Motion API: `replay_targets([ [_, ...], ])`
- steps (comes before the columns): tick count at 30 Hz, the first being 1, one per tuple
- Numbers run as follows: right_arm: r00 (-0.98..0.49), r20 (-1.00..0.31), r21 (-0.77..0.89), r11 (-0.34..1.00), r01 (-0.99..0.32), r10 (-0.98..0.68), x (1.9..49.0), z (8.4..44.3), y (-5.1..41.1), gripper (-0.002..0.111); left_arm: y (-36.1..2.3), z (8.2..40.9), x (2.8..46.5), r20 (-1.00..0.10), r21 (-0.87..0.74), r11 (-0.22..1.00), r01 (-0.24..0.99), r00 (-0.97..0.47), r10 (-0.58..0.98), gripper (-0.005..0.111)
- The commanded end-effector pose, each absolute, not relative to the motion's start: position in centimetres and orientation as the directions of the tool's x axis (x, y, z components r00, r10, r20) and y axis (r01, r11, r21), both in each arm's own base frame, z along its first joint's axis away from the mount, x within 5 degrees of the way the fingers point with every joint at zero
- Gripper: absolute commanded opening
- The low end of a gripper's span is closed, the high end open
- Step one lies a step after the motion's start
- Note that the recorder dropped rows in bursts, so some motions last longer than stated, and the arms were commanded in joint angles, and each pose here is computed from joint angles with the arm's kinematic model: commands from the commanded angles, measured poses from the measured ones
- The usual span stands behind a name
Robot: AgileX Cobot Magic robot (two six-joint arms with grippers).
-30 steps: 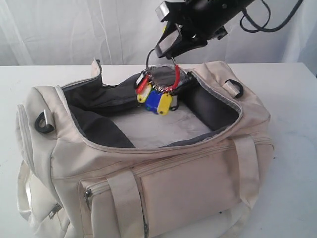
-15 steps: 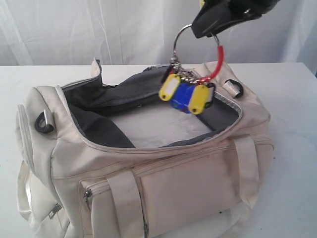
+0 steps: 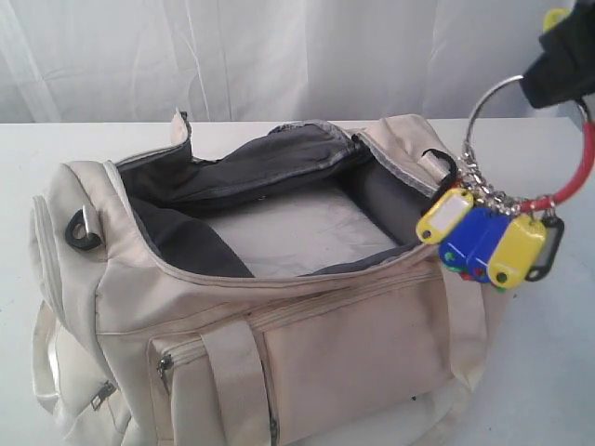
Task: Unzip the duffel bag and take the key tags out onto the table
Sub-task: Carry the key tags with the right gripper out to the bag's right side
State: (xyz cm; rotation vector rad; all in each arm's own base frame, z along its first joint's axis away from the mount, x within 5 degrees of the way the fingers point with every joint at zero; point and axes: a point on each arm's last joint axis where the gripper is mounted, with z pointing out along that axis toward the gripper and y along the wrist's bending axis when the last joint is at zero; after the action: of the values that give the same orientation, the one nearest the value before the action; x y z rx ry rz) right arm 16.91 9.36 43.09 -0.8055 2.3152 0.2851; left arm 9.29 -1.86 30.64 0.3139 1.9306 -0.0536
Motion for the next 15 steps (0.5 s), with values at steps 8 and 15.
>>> replay_targets([
  [8, -0.728, -0.488, -0.004, 0.835, -0.55, -0.481, 15.9, 36.3, 8.1, 0.0, -1.8, 30.3, 9.1, -0.91, 0.144, 0.955, 0.258, -0.346, 0.23, 0.001],
  [15, -0.754, -0.466, -0.03, 0.86, -0.509, -0.463, 16.5, 32.6, 7.9, 0.0, -1.8, 30.3, 9.1, -0.909, 0.144, 0.955, 0.258, -0.347, 0.23, 0.001],
])
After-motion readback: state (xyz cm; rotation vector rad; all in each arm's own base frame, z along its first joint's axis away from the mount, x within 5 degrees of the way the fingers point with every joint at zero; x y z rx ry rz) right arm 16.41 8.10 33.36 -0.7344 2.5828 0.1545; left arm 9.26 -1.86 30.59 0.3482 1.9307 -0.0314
